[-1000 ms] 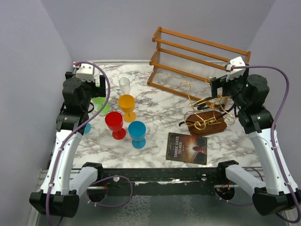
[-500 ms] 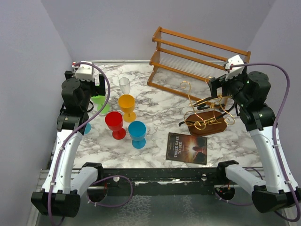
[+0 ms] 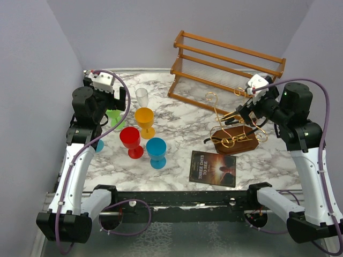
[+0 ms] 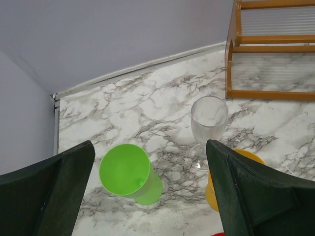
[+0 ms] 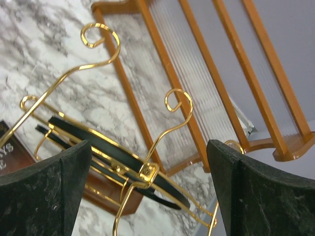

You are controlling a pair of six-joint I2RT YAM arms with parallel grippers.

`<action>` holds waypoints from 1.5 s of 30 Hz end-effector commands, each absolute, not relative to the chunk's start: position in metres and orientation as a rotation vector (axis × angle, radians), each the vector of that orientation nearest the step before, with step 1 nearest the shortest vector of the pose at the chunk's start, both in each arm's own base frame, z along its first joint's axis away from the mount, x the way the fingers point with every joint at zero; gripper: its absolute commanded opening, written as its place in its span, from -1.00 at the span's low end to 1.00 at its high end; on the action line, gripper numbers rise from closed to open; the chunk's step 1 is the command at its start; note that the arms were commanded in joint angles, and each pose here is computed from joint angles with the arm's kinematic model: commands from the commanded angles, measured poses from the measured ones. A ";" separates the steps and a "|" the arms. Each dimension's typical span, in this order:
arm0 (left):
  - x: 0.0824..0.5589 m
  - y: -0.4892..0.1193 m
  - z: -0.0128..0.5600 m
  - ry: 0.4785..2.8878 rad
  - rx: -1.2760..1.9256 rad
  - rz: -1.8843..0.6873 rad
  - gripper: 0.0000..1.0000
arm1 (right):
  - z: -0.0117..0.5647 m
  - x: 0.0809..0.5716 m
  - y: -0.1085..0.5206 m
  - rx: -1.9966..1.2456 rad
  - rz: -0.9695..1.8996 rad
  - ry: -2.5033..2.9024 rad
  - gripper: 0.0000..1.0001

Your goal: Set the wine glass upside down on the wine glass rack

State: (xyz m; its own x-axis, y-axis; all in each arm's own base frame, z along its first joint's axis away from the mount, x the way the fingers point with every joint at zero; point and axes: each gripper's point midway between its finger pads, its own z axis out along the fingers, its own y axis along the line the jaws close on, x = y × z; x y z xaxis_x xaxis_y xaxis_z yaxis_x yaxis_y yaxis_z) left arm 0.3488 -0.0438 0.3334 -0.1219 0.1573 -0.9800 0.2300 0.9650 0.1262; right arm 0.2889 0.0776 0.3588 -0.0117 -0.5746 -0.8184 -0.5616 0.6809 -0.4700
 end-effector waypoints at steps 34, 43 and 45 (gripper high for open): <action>0.363 -0.060 0.341 1.656 0.413 -0.115 0.98 | 0.270 0.324 0.096 -1.385 0.077 1.731 -0.49; 0.370 -0.056 0.322 1.689 0.429 -0.079 0.98 | 0.282 0.336 0.135 -1.308 0.137 1.683 -0.73; 0.371 -0.055 0.315 1.704 0.440 -0.072 0.98 | 0.280 0.335 0.148 -1.296 0.141 1.678 -0.74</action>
State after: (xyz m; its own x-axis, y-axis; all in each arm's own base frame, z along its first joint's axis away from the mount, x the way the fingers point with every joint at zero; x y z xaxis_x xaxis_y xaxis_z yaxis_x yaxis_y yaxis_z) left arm 0.3647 -0.0594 0.3167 -0.1353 0.2172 -0.9667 0.3371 0.9276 0.1612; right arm 0.3331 0.1048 0.2693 -0.0056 -0.7645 -0.6446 -0.7846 0.4030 -0.4711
